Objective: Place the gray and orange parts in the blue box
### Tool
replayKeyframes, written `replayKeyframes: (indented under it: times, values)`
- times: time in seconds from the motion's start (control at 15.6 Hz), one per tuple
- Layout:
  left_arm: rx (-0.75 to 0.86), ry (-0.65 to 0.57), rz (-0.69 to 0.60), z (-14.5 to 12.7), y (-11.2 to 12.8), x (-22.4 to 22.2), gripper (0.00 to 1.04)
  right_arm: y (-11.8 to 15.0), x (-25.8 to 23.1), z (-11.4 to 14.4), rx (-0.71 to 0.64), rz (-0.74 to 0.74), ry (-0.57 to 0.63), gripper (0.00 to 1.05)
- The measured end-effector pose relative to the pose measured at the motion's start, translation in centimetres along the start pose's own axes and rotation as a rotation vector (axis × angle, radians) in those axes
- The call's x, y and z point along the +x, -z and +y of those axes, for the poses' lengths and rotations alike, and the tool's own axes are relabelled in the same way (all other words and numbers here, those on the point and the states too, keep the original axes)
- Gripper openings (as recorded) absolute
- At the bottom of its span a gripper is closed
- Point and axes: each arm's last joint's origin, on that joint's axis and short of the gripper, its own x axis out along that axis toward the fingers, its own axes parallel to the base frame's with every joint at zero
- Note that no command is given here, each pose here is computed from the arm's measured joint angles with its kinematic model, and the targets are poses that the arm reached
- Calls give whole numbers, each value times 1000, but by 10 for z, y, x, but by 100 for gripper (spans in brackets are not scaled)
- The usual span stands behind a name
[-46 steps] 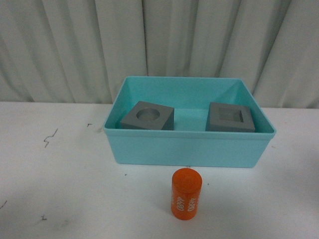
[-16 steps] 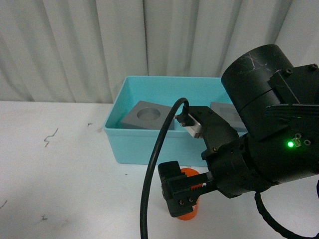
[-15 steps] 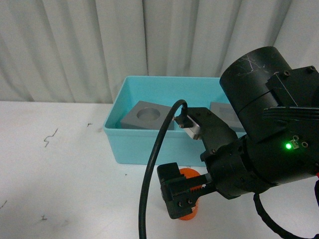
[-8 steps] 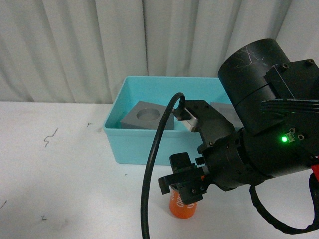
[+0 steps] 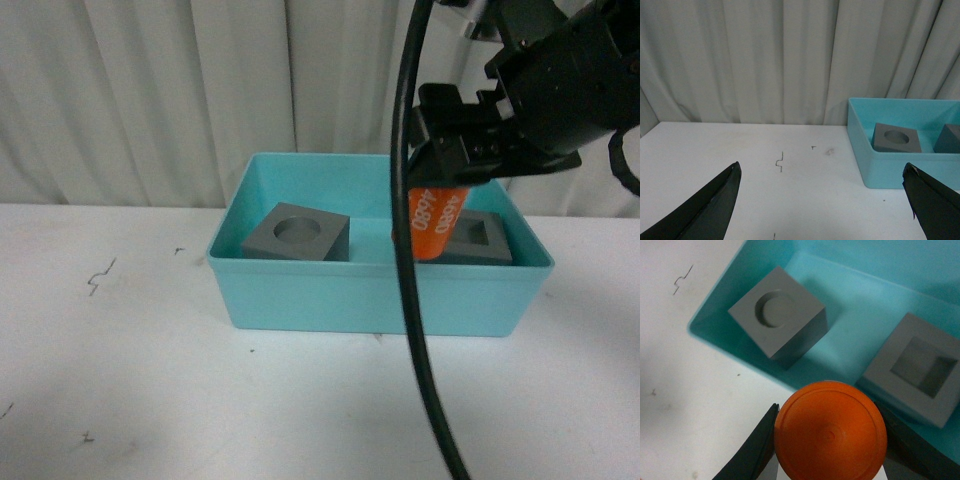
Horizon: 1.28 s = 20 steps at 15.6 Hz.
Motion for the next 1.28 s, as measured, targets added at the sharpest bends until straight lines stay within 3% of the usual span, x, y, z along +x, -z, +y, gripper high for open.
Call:
replayKeyframes:
  times: [0.45, 1.28]
  values:
    - [0, 0, 0, 0, 0, 0, 98, -28, 29, -38, 26, -8, 21, 49]
    - [0, 0, 0, 0, 0, 0, 98, -17, 91, -40, 32, 54, -52, 49]
